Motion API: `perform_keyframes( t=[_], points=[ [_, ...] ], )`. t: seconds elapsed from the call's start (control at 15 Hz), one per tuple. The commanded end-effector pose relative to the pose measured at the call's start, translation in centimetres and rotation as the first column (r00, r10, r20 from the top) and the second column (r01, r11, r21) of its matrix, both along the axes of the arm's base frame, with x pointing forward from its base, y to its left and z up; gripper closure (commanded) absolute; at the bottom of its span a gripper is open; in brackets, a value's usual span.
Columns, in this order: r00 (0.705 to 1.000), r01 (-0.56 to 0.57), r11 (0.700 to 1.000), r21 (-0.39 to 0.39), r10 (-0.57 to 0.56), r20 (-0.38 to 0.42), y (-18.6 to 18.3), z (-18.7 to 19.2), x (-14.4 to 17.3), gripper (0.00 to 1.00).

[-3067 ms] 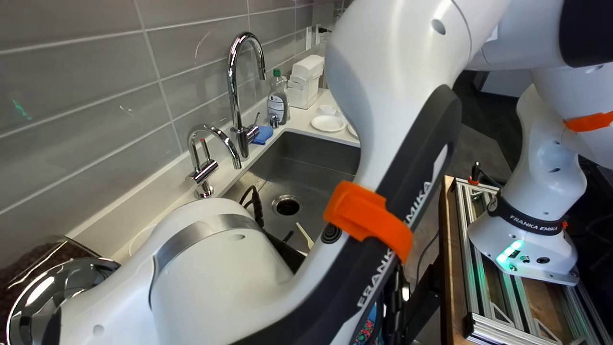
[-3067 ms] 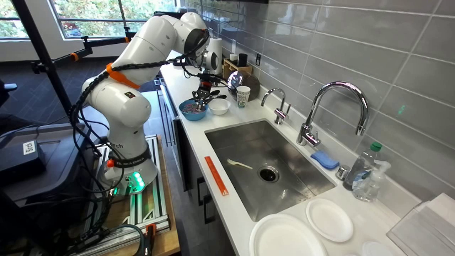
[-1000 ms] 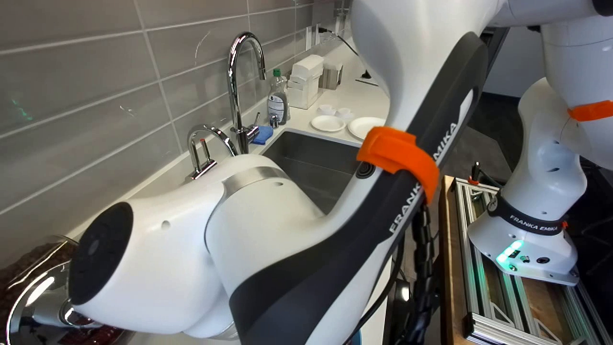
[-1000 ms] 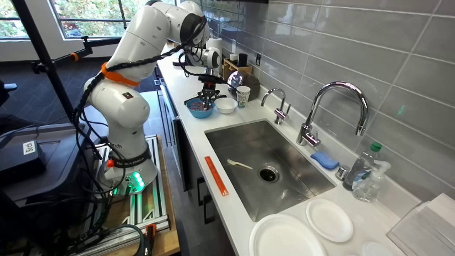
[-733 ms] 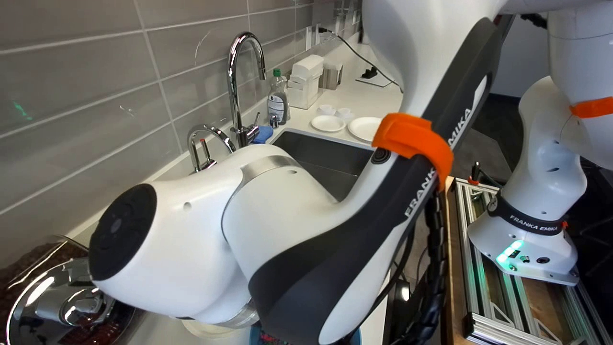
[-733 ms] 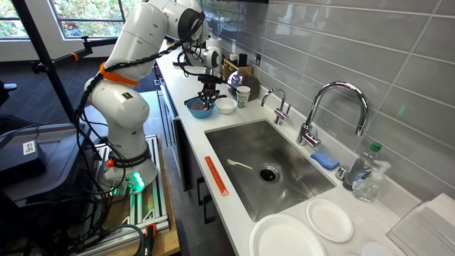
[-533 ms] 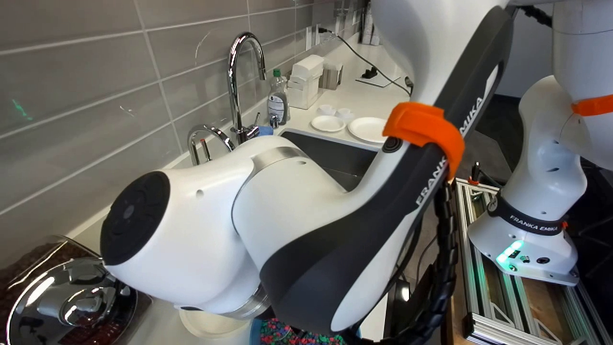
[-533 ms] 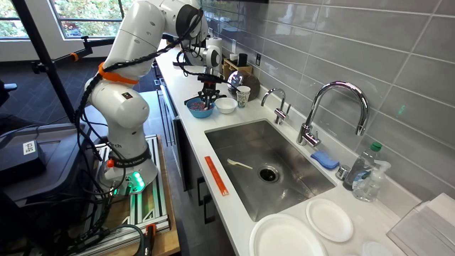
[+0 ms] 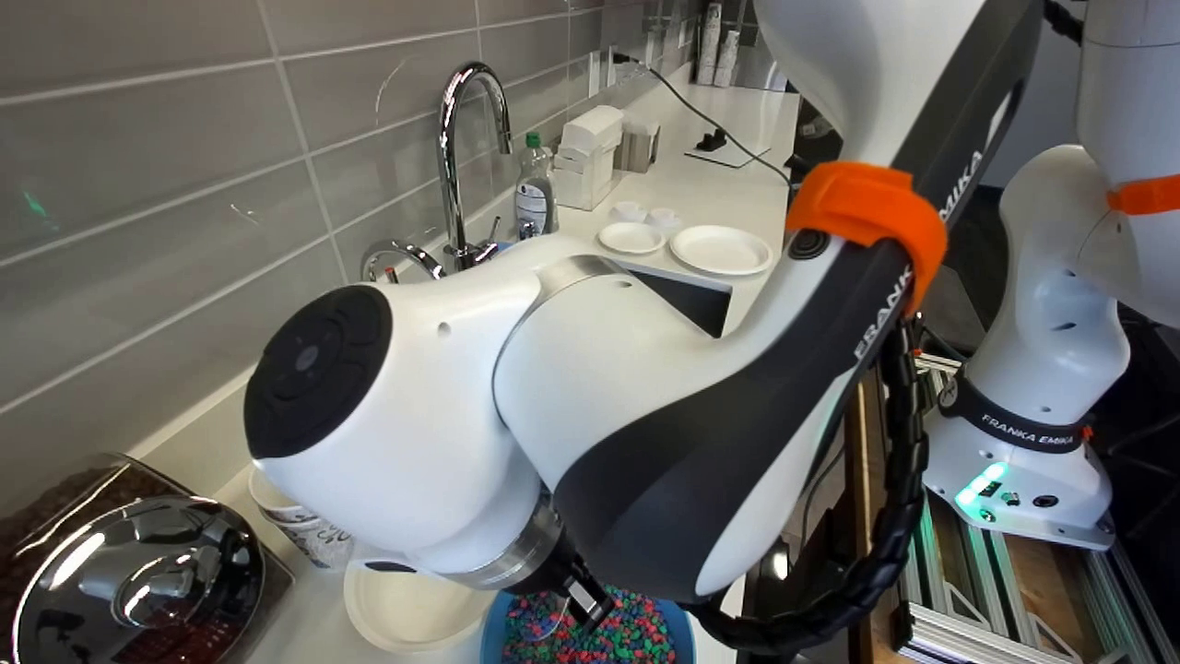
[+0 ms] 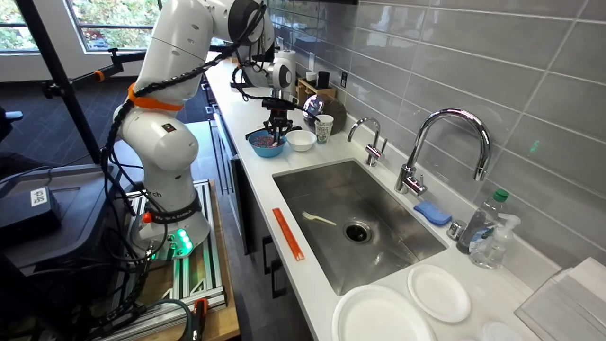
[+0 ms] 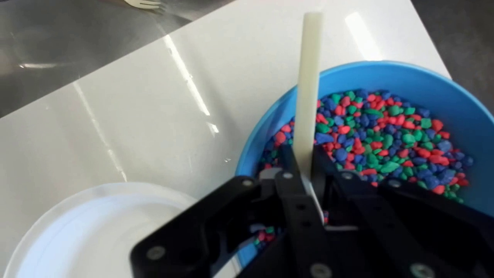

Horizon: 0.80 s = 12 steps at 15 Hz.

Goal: Stir the content of the blue bowl with the spoon

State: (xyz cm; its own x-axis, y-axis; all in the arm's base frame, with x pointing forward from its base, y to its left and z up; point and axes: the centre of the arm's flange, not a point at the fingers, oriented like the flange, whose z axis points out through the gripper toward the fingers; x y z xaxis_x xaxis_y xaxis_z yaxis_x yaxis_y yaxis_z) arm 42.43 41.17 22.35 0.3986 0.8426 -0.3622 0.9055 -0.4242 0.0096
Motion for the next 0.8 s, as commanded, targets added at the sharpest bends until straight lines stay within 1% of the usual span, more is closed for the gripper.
perform_keyframes(
  t=[0.0,0.2,0.73],
  points=[
    [0.998,-0.011,1.000,0.021,0.009,0.065,-1.4,0.2,-1.3,0.96],
    [0.995,-0.031,0.999,0.040,0.027,0.096,-1.6,0.3,-1.5,0.96],
    [0.990,-0.057,0.995,0.080,0.046,0.131,-2.3,1.2,-2.5,0.96]
  ],
)
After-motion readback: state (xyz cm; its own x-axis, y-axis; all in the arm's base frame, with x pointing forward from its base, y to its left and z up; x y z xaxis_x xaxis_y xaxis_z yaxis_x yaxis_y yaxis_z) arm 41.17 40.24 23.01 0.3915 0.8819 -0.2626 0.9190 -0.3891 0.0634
